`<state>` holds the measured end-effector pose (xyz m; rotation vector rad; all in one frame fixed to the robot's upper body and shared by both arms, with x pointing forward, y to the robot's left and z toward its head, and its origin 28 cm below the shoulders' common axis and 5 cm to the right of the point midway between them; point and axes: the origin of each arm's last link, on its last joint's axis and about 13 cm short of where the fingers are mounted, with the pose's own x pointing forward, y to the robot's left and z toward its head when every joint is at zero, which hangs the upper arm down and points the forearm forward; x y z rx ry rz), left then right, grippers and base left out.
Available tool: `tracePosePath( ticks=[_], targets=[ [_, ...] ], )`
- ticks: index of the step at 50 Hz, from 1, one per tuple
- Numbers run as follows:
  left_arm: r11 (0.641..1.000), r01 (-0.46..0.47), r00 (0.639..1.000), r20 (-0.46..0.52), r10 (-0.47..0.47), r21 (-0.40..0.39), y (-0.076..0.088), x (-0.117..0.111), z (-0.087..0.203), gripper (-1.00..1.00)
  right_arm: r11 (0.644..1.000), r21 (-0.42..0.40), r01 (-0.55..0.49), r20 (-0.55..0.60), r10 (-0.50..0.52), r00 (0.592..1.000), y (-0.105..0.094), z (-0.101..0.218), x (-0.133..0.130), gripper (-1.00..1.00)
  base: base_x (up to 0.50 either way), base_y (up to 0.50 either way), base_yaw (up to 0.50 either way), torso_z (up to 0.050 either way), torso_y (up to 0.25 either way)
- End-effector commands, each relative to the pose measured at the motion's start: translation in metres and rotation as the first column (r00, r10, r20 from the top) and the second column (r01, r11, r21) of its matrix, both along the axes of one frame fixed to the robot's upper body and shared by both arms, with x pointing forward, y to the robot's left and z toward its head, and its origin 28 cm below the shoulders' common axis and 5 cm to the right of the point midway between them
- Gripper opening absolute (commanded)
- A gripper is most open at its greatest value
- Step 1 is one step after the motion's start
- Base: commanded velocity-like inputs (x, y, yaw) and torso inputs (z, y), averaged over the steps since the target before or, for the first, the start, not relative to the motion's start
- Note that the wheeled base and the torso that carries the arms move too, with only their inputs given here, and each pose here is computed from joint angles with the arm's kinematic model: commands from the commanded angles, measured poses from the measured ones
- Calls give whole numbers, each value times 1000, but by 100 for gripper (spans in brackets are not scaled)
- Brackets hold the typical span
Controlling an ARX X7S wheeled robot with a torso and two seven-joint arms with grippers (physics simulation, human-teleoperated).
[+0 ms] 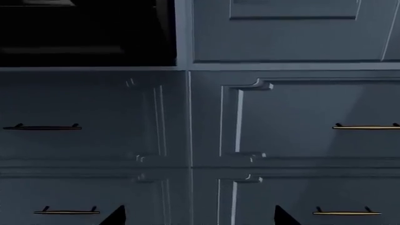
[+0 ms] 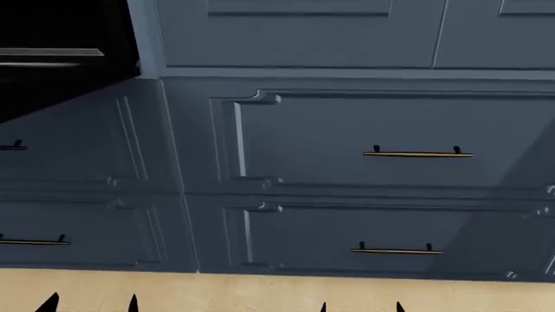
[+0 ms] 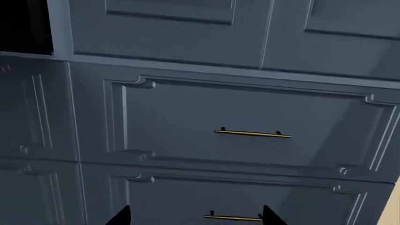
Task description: Close the oven door
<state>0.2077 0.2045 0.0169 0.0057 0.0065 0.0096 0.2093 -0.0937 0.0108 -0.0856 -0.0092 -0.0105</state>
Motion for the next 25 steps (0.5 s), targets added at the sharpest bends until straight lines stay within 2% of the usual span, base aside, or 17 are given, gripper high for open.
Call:
tracePosePath(
  ticks=[1,13,19,25],
  targets=[
    [1000,-6,1000,-5,6,-1,0,1,0,100,1000,-6,2,-2,-2,1000,0,0,1,100,0,0,0,-50,0],
    [1000,14,1000,21,-14,-15,0,-2,1,100,1000,-23,-1,7,1,1000,1,0,0,100,0,0,0,-50,0],
    [1000,11,1000,20,-11,-21,0,-1,2,100,999,-40,-5,11,5,1000,1,0,-1,100,0,61,0,0,0],
    [1000,-1,1000,12,1,-17,0,-1,1,100,999,-34,-5,10,5,1000,1,0,-1,100,0,441,0,0,0]
  ],
)
